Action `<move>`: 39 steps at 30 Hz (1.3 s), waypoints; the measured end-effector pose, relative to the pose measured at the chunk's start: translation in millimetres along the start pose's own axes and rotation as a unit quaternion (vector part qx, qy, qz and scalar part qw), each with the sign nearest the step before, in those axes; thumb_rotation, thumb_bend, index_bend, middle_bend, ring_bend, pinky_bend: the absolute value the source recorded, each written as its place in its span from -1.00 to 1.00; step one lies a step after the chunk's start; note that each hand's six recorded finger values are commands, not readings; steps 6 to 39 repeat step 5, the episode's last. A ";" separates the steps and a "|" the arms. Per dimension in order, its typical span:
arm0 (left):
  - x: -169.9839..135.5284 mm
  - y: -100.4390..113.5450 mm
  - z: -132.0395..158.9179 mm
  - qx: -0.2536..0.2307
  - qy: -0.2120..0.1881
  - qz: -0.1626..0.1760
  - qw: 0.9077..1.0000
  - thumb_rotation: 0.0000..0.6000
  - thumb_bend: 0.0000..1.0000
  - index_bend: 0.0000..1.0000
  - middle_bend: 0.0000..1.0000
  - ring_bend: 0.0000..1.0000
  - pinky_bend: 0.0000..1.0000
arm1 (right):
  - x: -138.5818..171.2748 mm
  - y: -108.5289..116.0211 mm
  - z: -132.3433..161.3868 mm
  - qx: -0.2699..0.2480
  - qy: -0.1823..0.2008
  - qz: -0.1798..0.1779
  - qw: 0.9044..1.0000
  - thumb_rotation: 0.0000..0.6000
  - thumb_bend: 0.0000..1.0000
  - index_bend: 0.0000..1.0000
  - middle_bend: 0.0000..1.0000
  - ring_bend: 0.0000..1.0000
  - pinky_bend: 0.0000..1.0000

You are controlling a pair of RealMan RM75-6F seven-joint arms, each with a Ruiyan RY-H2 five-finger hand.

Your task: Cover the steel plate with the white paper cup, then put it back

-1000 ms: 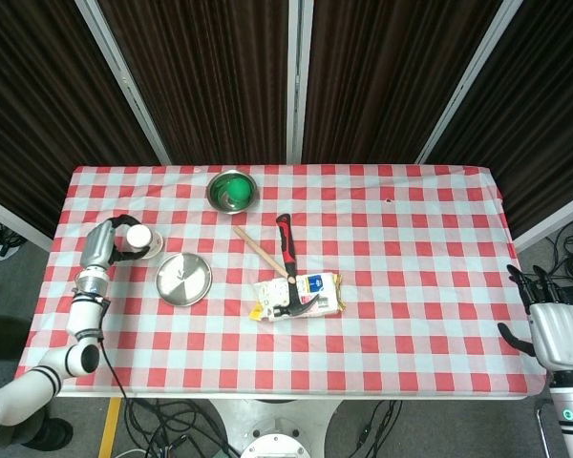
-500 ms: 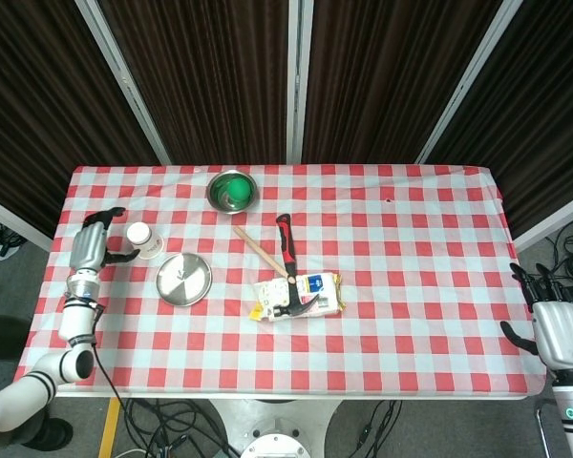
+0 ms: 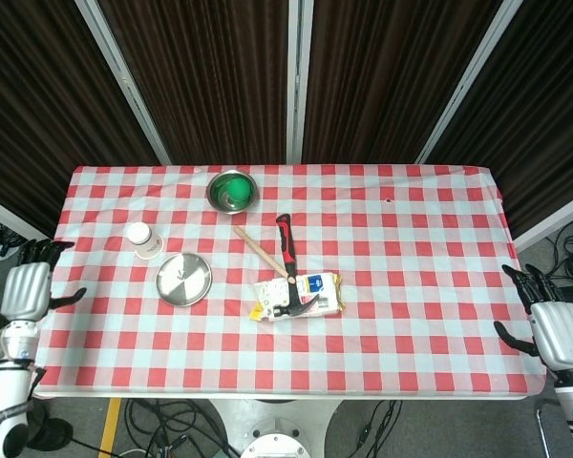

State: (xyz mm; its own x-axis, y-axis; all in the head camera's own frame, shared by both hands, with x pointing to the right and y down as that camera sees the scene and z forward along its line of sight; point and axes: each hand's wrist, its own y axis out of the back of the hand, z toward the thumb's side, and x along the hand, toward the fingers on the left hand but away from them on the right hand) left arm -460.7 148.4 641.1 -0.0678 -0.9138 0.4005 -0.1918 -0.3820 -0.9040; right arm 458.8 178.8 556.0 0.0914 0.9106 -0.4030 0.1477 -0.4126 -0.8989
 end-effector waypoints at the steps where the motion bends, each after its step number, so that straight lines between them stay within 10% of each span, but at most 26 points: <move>1: -9.1 2.7 -1.3 0.001 0.002 0.001 1.000 1.00 -0.68 -0.56 -0.61 -0.79 -0.86 | 0.6 -0.8 1.3 0.000 0.003 -0.001 1.000 1.00 -0.58 -0.85 -0.70 -1.00 -0.70; 5: -44.8 10.4 -3.5 0.006 0.009 -0.006 1.000 1.00 -0.68 -0.56 -0.61 -0.79 -0.86 | 3.4 -3.5 4.2 -0.002 0.011 -0.003 1.000 1.00 -0.57 -0.85 -0.69 -1.00 -0.70; 39: -44.8 10.4 -3.5 0.006 0.009 -0.006 1.000 1.00 -0.68 -0.56 -0.61 -0.79 -0.86 | 3.4 -3.5 4.2 -0.002 0.011 -0.003 1.000 1.00 -0.57 -0.85 -0.69 -1.00 -0.70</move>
